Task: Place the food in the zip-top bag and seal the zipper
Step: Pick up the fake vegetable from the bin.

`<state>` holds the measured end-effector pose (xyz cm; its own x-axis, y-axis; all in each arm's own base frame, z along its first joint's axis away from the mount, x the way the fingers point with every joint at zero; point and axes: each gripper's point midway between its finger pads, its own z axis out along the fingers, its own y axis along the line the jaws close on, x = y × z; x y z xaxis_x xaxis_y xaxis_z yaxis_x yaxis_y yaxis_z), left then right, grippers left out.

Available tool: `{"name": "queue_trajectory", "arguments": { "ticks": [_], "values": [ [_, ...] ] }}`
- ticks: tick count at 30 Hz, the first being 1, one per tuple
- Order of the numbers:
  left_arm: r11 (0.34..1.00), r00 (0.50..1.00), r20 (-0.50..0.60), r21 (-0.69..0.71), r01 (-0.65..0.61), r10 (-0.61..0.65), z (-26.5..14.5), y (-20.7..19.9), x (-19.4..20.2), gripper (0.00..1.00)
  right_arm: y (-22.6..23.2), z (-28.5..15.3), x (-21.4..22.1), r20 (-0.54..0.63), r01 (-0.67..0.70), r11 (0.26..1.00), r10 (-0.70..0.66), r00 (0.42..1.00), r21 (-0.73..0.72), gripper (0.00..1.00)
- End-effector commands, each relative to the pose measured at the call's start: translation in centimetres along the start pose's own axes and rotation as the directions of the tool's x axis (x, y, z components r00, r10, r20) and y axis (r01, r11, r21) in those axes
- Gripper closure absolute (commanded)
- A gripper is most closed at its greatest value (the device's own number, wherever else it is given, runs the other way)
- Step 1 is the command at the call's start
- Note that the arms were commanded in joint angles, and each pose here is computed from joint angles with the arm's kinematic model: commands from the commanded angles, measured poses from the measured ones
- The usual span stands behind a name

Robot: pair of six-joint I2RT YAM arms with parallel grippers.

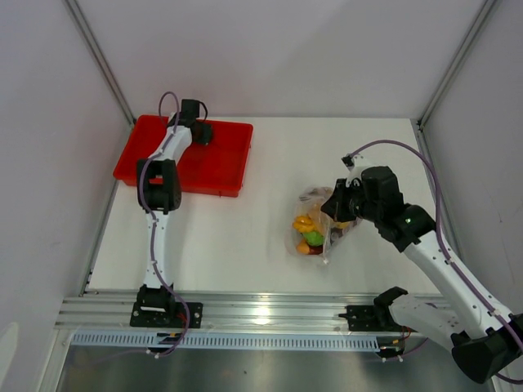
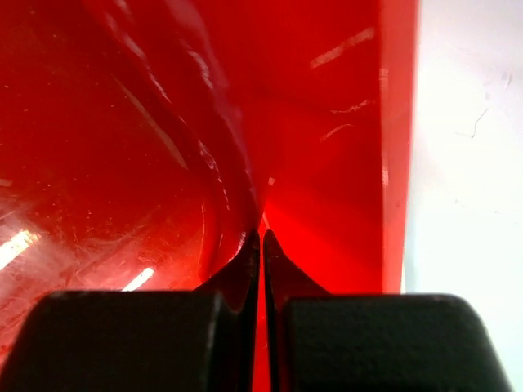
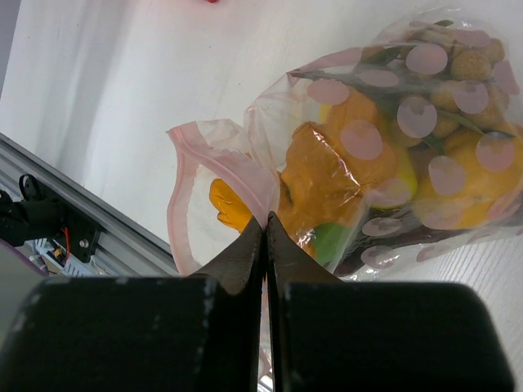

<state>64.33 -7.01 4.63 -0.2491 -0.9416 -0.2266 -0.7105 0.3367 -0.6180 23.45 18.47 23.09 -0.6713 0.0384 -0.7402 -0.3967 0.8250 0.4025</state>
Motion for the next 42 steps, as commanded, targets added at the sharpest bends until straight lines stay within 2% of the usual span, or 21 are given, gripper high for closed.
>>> {"name": "queue_trajectory", "arguments": {
  "ticks": [1,3,6,10,13,23,28,31,33,36,42],
  "values": [
    [0.998,0.998,0.041,0.048,-0.051,0.049,-1.3,-2.8,-1.2,0.96,0.4,-0.6,-1.4,0.062,0.008,1.0,-0.007,0.998,-0.015,1.0],
    [0.997,0.997,0.032,0.038,-0.066,0.065,-1.1,-2.2,-1.1,0.95,0.5,-0.8,-1.6,0.071,0.006,1.0,-0.004,0.997,-0.019,1.0],
    [0.997,0.997,0.034,0.033,-0.072,0.071,-1.6,-1.9,-1.0,0.99,0.6,-0.7,-1.6,0.069,0.001,1.0,0.001,0.998,-0.029,1.0],
    [0.992,0.992,0.038,-0.033,-0.123,0.124,-1.6,-0.7,-1.3,0.99,0.8,-1.1,-1.8,0.077,0.002,0.999,0.001,0.997,-0.036,1.0],
    [0.989,0.989,0.032,-0.033,-0.144,0.145,-1.9,-0.9,-1.5,0.95,1.0,-1.6,-2.2,0.095,0.005,0.999,-0.001,0.995,-0.04,1.0],
    [0.969,0.97,-0.002,-0.047,-0.241,0.242,-2.5,0.0,-1.4,0.98,1.5,-2.9,-2.9,0.128,0.012,0.999,-0.006,0.992,-0.049,1.0],
    [0.971,0.968,-0.073,0.035,-0.237,0.239,-2.2,0.4,-0.4,0.99,1.4,-2.7,-2.6,0.122,0.015,0.999,-0.009,0.993,-0.05,1.0],
    [0.953,0.968,-0.044,0.194,-0.234,0.247,-3.4,-2.3,-0.3,0.99,1.2,-2.6,-2.5,0.117,0.019,0.999,-0.014,0.993,-0.042,1.0],
    [0.935,0.97,0.005,0.263,-0.237,0.244,-4.3,-2.4,-0.1,0.99,1.0,-2.5,-2.4,0.114,0.018,0.999,-0.014,0.993,-0.036,1.0],
    [0.914,0.966,0.075,0.312,-0.259,0.249,-5.9,-3.1,-0.5,0.99,1.0,-2.4,-2.4,0.114,0.017,0.999,-0.013,0.993,-0.035,1.0],
    [0.885,0.958,0.117,0.367,-0.288,0.263,-7.6,-5.2,-0.9,0.99,1.2,-2.1,-2.2,0.11,0.007,0.999,-0.001,0.994,-0.053,1.0]
  ]
}}
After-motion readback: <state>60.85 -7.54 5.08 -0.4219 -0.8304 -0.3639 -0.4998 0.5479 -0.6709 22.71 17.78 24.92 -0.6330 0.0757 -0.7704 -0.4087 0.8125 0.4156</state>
